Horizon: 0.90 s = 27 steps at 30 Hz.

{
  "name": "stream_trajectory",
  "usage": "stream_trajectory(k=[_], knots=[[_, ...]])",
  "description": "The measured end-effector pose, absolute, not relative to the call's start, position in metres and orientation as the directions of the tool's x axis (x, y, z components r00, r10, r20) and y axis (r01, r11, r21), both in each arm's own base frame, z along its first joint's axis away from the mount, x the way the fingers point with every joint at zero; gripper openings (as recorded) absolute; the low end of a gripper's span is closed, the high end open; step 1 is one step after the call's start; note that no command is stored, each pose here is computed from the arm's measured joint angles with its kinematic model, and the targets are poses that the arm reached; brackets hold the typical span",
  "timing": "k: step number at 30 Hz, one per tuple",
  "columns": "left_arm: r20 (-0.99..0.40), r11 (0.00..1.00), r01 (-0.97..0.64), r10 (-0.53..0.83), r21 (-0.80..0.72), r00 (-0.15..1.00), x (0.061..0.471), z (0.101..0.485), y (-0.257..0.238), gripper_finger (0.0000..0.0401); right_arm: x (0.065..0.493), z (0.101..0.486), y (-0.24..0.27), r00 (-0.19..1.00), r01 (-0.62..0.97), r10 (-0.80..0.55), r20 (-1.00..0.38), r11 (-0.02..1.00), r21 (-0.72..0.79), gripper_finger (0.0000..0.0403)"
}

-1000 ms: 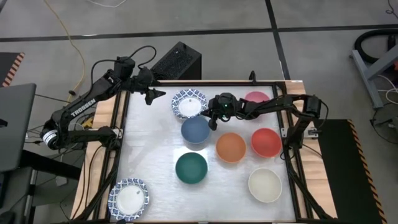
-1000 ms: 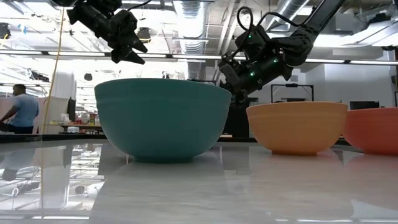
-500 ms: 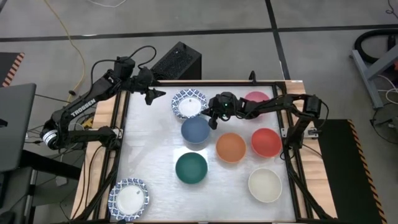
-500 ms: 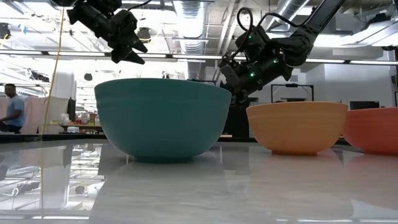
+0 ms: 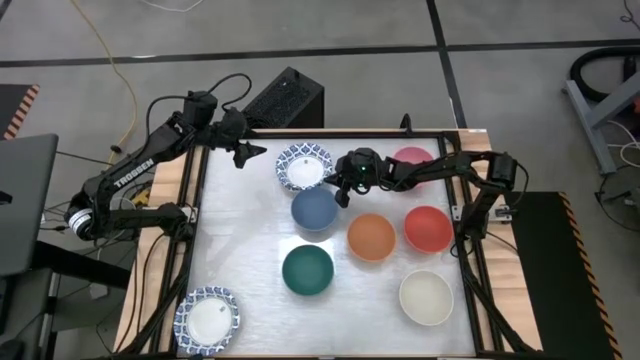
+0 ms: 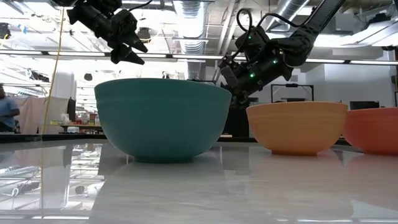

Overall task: Nest bowls inside each other
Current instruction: Stack the white bowl on top of the other white bowl

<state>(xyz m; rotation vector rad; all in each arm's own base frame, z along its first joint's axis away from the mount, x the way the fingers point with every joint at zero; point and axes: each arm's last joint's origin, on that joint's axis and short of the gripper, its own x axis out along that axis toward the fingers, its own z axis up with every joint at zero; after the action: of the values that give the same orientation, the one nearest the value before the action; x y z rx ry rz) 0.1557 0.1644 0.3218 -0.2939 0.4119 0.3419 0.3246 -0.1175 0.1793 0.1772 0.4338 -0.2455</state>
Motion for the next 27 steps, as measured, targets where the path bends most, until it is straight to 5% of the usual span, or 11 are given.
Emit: stream_trajectory(k=[27], knots=[[-0.394, 0.96, -0.189, 0.096, -0.207, 0.914, 0.189, 0.326, 0.13, 0.0289, 0.321, 0.177, -0.124, 0.863, 0.294, -0.205, -0.461, 0.947, 0.13, 0.0011]])
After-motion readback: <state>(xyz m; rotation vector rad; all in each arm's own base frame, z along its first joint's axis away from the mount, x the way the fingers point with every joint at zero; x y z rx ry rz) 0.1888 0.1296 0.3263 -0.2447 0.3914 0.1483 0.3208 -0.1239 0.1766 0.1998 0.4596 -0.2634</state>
